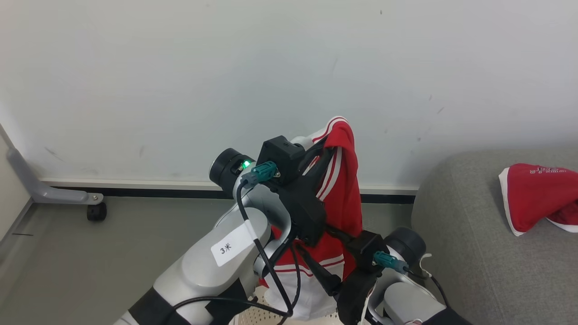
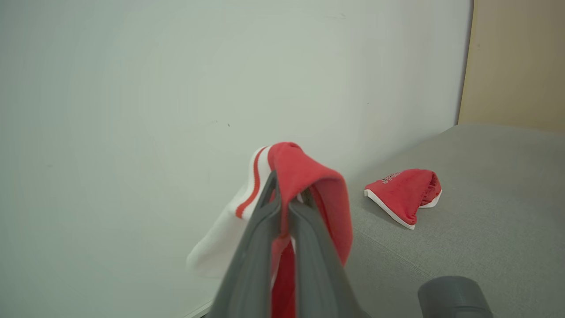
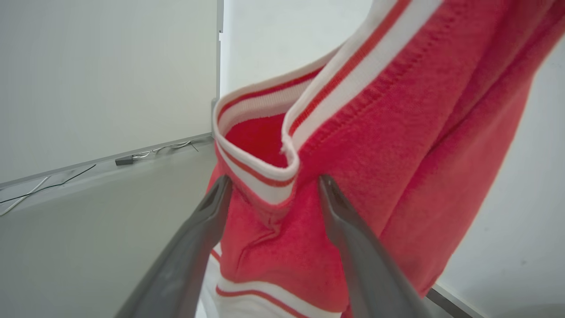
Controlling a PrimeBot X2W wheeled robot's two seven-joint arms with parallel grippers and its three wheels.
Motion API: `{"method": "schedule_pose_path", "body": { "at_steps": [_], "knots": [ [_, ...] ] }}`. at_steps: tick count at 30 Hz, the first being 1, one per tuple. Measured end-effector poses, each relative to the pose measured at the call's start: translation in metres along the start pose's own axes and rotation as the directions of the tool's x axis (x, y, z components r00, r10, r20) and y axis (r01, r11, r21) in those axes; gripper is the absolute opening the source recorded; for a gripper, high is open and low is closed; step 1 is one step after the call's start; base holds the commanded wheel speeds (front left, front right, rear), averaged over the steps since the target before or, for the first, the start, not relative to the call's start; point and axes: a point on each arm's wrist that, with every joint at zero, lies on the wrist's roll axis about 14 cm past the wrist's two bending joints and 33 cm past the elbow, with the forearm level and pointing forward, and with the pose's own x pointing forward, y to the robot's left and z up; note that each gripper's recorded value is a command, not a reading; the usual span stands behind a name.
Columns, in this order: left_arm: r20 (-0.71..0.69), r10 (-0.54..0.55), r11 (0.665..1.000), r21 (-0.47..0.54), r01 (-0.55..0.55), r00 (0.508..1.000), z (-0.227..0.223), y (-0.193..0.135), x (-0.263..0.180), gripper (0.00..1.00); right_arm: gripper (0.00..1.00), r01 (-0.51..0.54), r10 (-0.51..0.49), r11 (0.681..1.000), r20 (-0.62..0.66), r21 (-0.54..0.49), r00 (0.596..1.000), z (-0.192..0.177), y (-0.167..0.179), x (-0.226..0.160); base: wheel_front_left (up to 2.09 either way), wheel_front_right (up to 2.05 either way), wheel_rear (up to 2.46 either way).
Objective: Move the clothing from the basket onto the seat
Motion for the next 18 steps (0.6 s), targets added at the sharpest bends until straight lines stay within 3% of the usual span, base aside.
{"method": "schedule_pose_path", "body": {
  "at_steps": [2, 3, 5, 6, 18],
  "knots": [
    [-0.002, 0.002, 1.0, 0.002, -0.002, 1.0, 0.0, -0.001, 0.0, 0.0, 1.0, -0.011, 0.01, 1.0, -0.005, -0.008, 1.0, 0.0, 0.001, 0.002, 0.0, 0.0, 0.0],
    [-0.004, 0.002, 1.0, -0.001, -0.002, 1.0, 0.0, -0.001, -0.001, 0.0, 0.84, -0.015, 0.015, 1.0, -0.012, -0.014, 1.0, -0.001, 0.001, 0.003, 0.0, 0.0, 0.0],
    [-0.008, 0.009, 1.0, -0.004, -0.009, 1.0, -0.002, 0.0, -0.001, 0.0, 0.11, -0.019, 0.019, 1.0, -0.021, -0.012, 1.0, -0.003, 0.001, 0.004, 0.0, 0.0, 0.0],
    [-0.01, 0.01, 1.0, -0.007, -0.01, 1.0, -0.002, 0.001, -0.001, 0.0, 0.0, -0.02, 0.02, 1.0, -0.023, -0.007, 1.0, -0.004, 0.001, 0.004, 0.0, 0.0, 0.0],
    [-0.064, 0.084, 0.994, -0.061, -0.088, 0.994, -0.025, 0.023, -0.003, 0.0, 0.0, 0.074, -0.072, 0.997, -0.048, 0.036, 0.996, -0.009, -0.031, -0.002, 0.0, 0.0, 0.0]
  ]
}}
